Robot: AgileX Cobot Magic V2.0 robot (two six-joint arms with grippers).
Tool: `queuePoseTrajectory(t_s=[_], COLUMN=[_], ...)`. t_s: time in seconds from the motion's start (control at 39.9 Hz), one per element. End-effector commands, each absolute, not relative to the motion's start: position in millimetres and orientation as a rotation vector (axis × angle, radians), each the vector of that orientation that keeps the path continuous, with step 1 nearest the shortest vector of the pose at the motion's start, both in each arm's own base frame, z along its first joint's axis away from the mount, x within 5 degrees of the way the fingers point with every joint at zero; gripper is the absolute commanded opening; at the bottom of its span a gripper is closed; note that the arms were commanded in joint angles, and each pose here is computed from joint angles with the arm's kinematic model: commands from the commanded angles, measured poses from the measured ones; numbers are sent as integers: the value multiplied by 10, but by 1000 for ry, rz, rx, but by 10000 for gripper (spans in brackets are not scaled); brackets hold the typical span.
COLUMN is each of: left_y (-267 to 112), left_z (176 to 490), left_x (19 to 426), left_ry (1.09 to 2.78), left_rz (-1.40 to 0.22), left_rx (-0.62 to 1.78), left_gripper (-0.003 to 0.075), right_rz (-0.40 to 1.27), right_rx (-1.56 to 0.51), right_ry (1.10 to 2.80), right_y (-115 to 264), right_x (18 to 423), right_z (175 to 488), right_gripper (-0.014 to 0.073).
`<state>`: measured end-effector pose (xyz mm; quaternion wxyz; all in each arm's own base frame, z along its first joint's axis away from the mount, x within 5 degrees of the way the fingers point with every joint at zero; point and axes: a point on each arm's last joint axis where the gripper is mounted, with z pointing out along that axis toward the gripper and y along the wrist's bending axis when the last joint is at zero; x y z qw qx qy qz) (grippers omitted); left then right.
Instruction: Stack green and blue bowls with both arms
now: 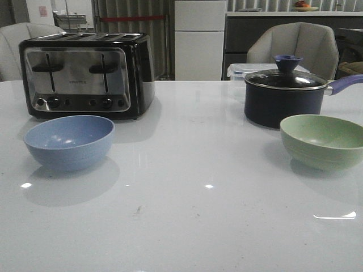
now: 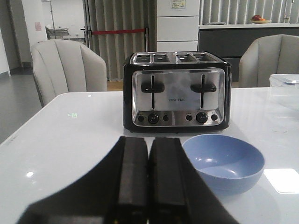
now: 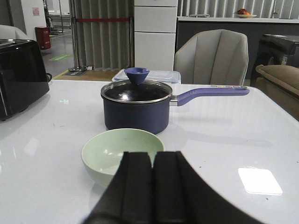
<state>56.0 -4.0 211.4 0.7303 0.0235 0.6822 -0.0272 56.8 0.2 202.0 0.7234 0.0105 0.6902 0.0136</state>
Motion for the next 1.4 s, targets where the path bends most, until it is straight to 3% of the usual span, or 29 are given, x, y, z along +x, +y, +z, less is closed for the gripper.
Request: queuePoseTrajectory(t_s=[0.0,0.7,0.88,0.98,1.2,1.38], left_y=[-46,-46,-50,-49,-29,-11], left_z=[2171,2174,2284,2445,2994,3420], left_x=[537,537,511,469,327,326], left_ry=[1402,1399,1280,1205,1199,1297], left_rz=[-80,-81,-89,-90,-70,-29], left_rx=[49,49,49,51,51,59], left_gripper=[98,98,98,98,98,98], right_rz=[19,19,24,38,38,36], right_rx=[12,12,15,28,27,30], right_ry=[1415,1414,1390,1362,1287,1400], right_y=[2,2,3,1,0,-1], right_x=[541,541,535,508,345,392], right_z=[2126,2127,2162,2291,2916,3367], right_gripper=[57,57,57,57,57,57])
